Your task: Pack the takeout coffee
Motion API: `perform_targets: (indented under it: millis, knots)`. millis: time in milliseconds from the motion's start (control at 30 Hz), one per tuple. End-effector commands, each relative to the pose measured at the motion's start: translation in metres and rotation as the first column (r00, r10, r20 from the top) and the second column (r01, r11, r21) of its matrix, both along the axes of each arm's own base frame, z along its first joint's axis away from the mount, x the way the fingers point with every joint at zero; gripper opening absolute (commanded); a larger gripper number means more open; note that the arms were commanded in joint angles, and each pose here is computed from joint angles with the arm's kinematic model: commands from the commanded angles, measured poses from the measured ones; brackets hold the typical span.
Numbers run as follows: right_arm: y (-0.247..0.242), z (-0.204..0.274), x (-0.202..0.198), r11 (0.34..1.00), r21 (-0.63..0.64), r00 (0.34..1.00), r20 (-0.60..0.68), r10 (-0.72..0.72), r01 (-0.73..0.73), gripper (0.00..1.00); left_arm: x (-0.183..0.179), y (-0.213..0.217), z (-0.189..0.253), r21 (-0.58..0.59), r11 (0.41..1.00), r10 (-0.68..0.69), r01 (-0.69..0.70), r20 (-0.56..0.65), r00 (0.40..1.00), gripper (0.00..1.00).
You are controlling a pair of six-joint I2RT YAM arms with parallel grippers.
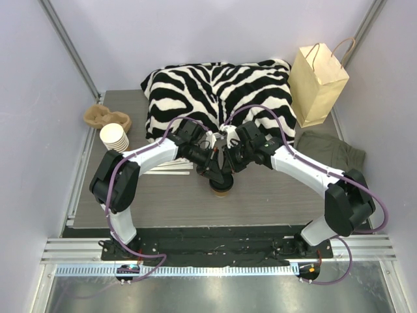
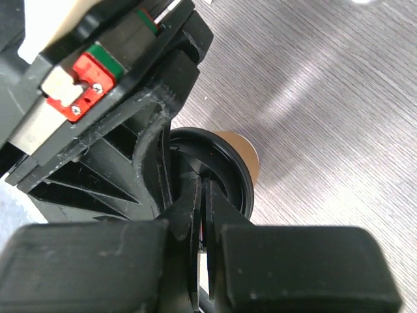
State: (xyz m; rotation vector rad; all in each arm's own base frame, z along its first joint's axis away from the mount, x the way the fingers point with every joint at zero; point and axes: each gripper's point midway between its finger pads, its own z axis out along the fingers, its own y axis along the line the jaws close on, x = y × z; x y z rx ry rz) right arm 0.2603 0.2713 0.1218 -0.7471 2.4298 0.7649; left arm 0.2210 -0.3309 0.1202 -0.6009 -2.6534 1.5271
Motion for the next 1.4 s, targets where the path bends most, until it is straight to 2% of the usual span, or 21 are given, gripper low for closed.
perform_targets:
  millis: [0, 133, 300, 467, 667, 800, 867, 967, 1100, 1200, 1367]
  knots:
    - [-0.004, 0.023, -0.004, 0.999, -0.017, 0.999, 0.022, 0.046, -0.046, 0.07, 0.005, 0.013, -0.027, 0.11, 0.994, 0.022, -0.025, 0.03, 0.999, 0.0]
    - [-0.005, 0.058, -0.023, 0.993, 0.041, 0.993, 0.043, 0.107, -0.109, 0.08, 0.007, 0.014, -0.025, 0.111, 0.993, 0.024, -0.029, 0.041, 0.999, 0.0]
    - [-0.018, 0.053, -0.041, 0.992, 0.024, 0.992, 0.023, 0.121, -0.122, 0.08, 0.007, 0.014, -0.025, 0.112, 0.993, 0.026, -0.03, 0.039, 0.999, 0.0]
    - [-0.011, 0.043, -0.047, 0.99, 0.012, 0.99, 0.031, 0.139, -0.14, 0.08, 0.007, 0.014, -0.027, 0.113, 0.993, 0.026, -0.03, 0.034, 0.999, 0.0]
    - [-0.007, 0.002, -0.045, 0.991, -0.057, 0.992, 0.022, 0.126, -0.124, 0.08, 0.007, 0.014, -0.031, 0.12, 0.992, 0.026, -0.029, 0.022, 0.999, 0.0]
    - [-0.021, -0.036, -0.061, 0.983, -0.129, 0.99, -0.065, 0.124, -0.131, 0.07, 0.006, 0.015, -0.033, 0.128, 0.991, 0.028, -0.03, 0.019, 0.999, 0.0]
    - [-0.025, -0.038, -0.062, 0.981, -0.145, 0.991, -0.063, 0.118, -0.126, 0.07, 0.007, 0.015, -0.033, 0.127, 0.991, 0.027, -0.029, 0.017, 0.999, 0.0]
    - [-0.02, -0.016, -0.055, 0.985, -0.114, 0.992, -0.018, 0.128, -0.129, 0.06, 0.007, 0.014, -0.033, 0.126, 0.992, 0.027, -0.029, 0.016, 0.999, 0.0]
    - [-0.002, 0.034, -0.048, 0.988, -0.011, 0.986, 0.052, 0.156, -0.156, 0.06, 0.007, 0.014, -0.032, 0.12, 0.992, 0.027, -0.029, 0.018, 0.999, 0.0]
    - [-0.001, 0.055, -0.042, 0.99, 0.008, 0.986, 0.091, 0.137, -0.138, 0.07, 0.007, 0.014, -0.03, 0.117, 0.993, 0.027, -0.03, 0.023, 0.999, 0.0]
    - [0.0, 0.061, -0.031, 0.994, 0.0, 0.987, 0.12, 0.104, -0.105, 0.07, 0.007, 0.014, -0.028, 0.113, 0.993, 0.028, -0.031, 0.028, 0.999, 0.0]
